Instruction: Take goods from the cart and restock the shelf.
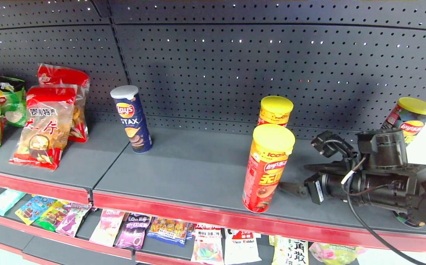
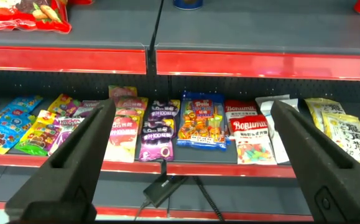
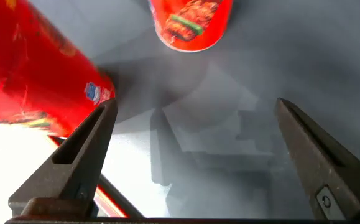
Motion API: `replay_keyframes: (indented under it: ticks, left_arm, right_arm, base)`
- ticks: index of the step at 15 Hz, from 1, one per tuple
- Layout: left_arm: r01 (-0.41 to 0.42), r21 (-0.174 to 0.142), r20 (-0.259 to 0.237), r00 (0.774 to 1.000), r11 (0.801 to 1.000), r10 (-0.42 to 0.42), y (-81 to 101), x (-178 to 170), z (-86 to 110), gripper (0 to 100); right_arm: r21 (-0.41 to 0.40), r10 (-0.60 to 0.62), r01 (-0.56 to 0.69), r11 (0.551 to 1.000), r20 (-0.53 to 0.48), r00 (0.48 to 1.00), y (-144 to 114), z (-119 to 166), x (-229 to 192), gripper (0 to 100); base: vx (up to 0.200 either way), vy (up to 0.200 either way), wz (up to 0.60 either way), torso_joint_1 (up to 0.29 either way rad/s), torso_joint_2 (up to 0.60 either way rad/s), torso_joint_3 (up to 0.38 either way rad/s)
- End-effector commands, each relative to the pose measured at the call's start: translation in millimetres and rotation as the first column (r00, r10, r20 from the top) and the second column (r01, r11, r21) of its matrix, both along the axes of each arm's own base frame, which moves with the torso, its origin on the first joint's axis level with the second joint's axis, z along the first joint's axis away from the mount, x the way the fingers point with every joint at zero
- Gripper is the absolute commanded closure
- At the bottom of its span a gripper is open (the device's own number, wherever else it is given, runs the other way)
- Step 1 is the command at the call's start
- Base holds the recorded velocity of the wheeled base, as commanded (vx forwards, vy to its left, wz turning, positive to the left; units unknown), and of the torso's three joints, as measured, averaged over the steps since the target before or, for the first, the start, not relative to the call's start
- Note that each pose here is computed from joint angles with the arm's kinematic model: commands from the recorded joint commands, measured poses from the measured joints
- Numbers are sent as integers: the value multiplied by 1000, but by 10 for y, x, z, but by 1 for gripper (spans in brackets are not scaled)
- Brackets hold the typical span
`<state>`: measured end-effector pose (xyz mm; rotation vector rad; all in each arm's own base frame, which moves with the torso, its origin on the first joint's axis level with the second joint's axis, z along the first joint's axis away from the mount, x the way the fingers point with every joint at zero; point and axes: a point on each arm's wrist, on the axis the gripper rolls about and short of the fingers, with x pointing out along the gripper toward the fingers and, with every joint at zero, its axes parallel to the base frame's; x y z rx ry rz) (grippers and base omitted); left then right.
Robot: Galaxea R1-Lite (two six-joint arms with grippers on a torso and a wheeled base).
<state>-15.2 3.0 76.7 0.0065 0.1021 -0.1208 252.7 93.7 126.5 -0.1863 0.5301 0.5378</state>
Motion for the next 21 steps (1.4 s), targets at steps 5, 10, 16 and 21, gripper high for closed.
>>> replay_keyframes:
  ticks: [5,10,16,21]
  left_arm:
    - [0,0,-2,1000,1000,0,0,1,0,0]
    - [-1,0,-2,1000,1000,1,0,1,0,0]
    - [-1,0,-2,1000,1000,1,0,1,0,0]
    - [0,0,-2,1000,1000,0,0,1,0,0]
  right_arm:
    - [-12,39,-39,999,-31,999,80,-82,-66,0]
    - [-13,68,-68,998,-37,997,149,-98,-92,0]
    - [-13,109,-109,994,-44,993,237,-109,-172,0]
    - [-6,122,-123,992,-38,992,234,-79,-277,0]
  base:
    - [0,0,0,0,0,0]
    - [0,0,0,0,0,0]
    - [0,0,0,0,0,0]
    - [0,0,0,0,0,0]
